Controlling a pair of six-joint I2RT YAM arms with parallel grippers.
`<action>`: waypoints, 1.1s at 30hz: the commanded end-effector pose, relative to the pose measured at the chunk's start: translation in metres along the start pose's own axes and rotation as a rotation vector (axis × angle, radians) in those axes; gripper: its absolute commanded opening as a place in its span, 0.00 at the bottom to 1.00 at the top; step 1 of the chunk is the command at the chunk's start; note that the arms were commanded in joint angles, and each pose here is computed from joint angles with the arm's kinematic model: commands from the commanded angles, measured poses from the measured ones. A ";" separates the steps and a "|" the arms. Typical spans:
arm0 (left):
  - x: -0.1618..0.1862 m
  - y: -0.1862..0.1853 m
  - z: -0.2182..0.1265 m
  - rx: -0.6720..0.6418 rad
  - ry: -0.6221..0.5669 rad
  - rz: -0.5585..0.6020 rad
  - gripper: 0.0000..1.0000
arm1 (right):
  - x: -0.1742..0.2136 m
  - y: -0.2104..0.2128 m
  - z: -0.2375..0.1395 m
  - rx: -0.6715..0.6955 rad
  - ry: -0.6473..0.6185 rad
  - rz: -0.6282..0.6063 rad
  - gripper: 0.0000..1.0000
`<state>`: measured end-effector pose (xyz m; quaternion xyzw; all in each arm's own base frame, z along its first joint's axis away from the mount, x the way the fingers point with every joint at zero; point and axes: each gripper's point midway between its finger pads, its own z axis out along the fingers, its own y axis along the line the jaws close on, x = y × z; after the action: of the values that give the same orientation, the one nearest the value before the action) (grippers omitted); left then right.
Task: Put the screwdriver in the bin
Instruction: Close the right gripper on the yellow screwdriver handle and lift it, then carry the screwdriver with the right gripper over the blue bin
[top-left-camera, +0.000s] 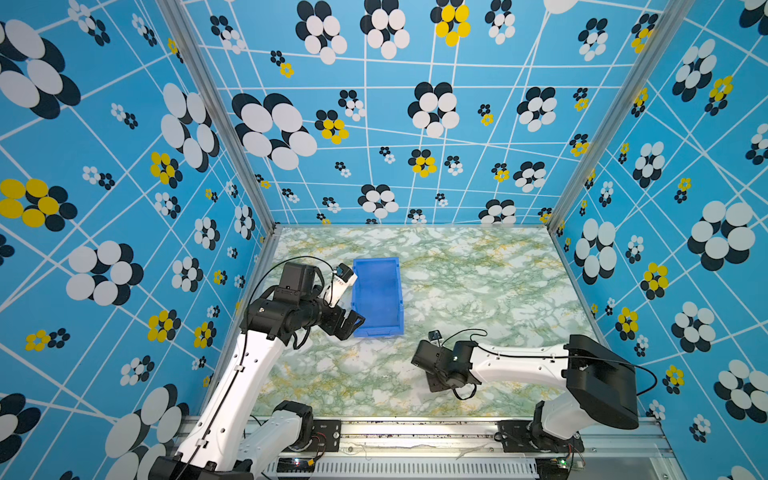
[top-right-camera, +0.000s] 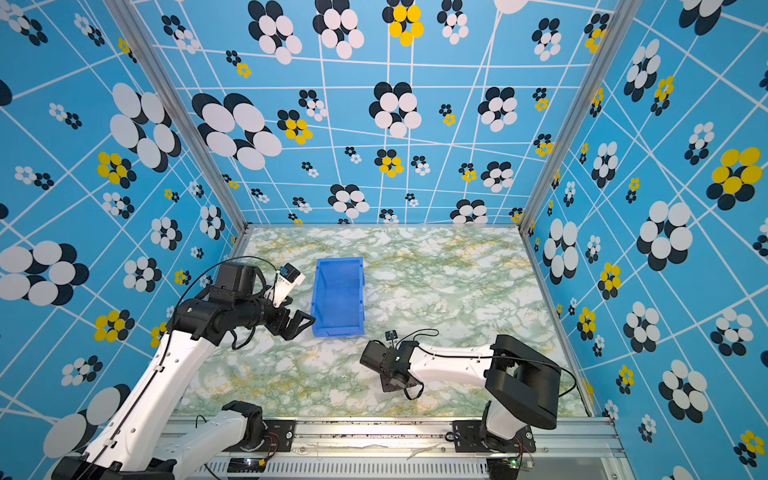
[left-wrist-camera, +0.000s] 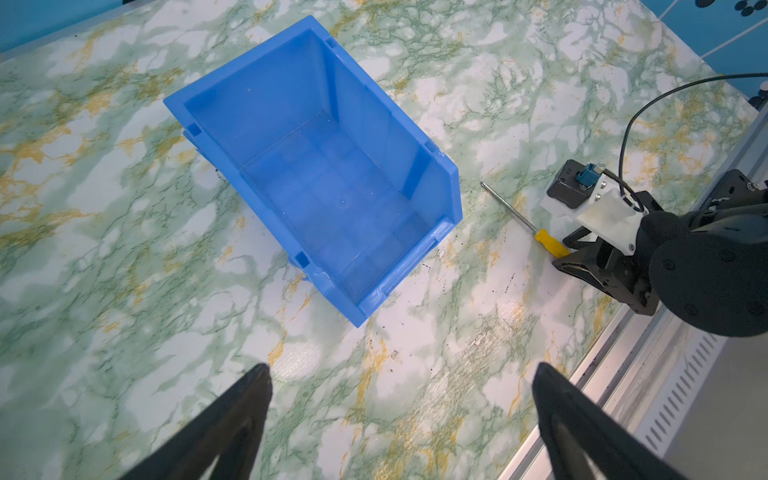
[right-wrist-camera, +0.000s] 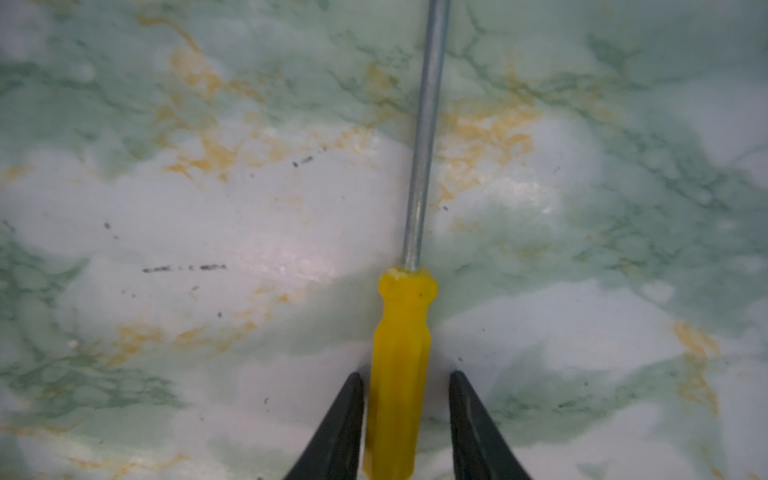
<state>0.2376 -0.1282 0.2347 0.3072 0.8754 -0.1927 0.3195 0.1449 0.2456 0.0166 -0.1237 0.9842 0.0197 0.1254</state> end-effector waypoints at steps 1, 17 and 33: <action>0.009 -0.011 0.006 0.054 0.034 0.040 0.99 | 0.011 -0.011 0.009 0.041 0.029 0.008 0.35; 0.014 -0.014 0.012 0.066 0.066 0.066 0.99 | 0.001 -0.010 -0.002 0.053 0.017 -0.044 0.17; 0.021 -0.006 0.018 0.034 0.095 0.069 0.99 | -0.044 -0.025 -0.053 -0.021 -0.117 -0.006 0.17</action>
<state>0.2336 -0.1345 0.2164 0.3405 0.8736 -0.1866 0.2933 0.1682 0.2317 0.0560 -0.1190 0.9796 0.0392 0.1571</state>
